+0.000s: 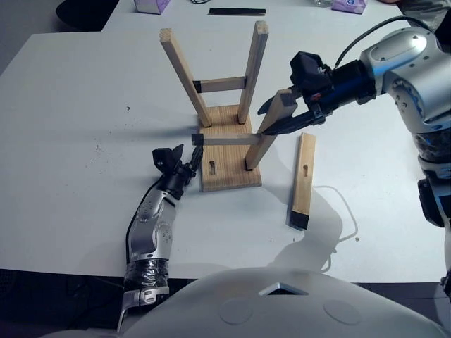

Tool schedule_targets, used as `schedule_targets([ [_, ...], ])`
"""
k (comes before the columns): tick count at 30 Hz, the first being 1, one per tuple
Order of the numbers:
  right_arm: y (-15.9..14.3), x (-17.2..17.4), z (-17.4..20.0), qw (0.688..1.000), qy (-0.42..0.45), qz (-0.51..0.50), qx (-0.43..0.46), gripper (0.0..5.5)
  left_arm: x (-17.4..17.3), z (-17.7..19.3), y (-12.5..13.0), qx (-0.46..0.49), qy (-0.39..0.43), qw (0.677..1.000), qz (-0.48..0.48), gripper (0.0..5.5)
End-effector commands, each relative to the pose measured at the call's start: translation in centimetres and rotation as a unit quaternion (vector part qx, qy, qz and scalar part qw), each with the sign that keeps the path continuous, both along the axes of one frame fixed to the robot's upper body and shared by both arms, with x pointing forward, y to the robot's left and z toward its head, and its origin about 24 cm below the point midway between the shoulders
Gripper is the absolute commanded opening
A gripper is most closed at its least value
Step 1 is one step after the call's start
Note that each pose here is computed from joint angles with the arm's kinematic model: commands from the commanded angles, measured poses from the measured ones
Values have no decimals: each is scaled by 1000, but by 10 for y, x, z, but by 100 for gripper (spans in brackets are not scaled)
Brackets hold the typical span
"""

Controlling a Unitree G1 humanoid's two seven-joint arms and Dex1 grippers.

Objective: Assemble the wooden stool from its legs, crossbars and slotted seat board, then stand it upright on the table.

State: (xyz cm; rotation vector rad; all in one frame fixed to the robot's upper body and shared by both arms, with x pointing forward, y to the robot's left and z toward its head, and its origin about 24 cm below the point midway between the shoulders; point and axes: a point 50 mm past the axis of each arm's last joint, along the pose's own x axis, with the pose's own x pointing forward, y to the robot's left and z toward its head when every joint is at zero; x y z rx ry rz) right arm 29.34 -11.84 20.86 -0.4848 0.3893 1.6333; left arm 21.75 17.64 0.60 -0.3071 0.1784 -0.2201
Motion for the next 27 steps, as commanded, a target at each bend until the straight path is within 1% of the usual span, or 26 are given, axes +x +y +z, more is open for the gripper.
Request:
schedule_targets([
  [1, 2, -2, -38, 998, 41, -34, -30, 200, -4, -15, -6, 25, 38, 999, -30, 341],
  [4, 2, -4, -47, 997, 51, -62, -23, 200, 0, -18, -5, 35, 41, 998, -35, 341],
  [7, 2, -4, -50, 995, 43, -90, -6, 200, 5, -20, -4, 41, 44, 998, -35, 341],
  [11, 2, -3, -61, 993, 3, -119, -5, 200, 15, -20, -5, 46, 43, 997, -40, 341],
  [14, 6, -7, -68, 992, 1, -124, 0, 200, 21, -19, -4, 46, 40, 997, -42, 341],
  [16, 8, -9, -66, 992, 7, -128, 17, 200, 23, -18, -3, 46, 38, 997, -45, 341],
  [18, 11, -7, -50, 988, 15, -130, 76, 200, 24, -18, 1, 48, 39, 997, -43, 341],
  [19, 11, -4, -39, 984, 17, -132, 116, 237, 25, -18, 3, 49, 39, 997, -41, 341],
  [21, 6, 0, -20, 973, 34, -144, 177, 264, 26, -17, 8, 49, 37, 998, -34, 341],
  [22, 2, 0, -14, 968, 38, -153, 193, 276, 27, -16, 10, 50, 35, 998, -31, 341],
  [25, -15, -4, -6, 962, 30, -176, 208, 323, 30, -14, 15, 48, 29, 998, -23, 341],
  [26, -22, -7, -2, 959, 29, -186, 213, 334, 30, -14, 16, 48, 28, 998, -19, 341],
  [27, -31, -11, 2, 955, 27, -196, 220, 334, 30, -14, 18, 49, 26, 998, -15, 341],
])
